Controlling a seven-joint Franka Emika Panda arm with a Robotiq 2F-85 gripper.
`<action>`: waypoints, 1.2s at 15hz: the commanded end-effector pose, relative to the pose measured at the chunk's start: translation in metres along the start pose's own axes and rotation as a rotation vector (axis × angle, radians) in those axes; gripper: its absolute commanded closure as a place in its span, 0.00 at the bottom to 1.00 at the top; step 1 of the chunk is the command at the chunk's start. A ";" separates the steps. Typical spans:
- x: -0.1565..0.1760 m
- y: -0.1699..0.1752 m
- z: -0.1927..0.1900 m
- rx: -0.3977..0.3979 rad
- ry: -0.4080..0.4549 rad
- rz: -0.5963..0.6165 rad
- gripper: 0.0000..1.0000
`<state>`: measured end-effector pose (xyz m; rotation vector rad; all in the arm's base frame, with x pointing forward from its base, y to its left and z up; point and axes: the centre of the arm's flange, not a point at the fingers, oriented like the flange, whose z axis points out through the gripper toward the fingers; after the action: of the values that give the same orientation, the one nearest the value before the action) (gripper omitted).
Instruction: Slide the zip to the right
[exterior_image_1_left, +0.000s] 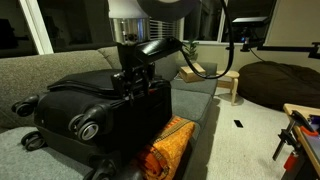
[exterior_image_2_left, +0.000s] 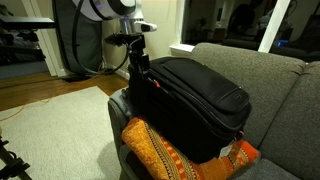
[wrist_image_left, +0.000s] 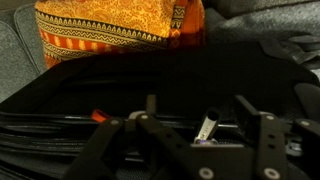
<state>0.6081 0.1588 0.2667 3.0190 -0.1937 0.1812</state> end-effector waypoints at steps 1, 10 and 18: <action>-0.005 0.005 0.002 -0.007 0.028 -0.016 0.53; -0.009 0.004 0.005 -0.017 0.033 -0.027 0.92; -0.006 0.009 0.001 -0.022 0.033 -0.023 0.96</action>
<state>0.6059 0.1594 0.2633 3.0087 -0.1650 0.1967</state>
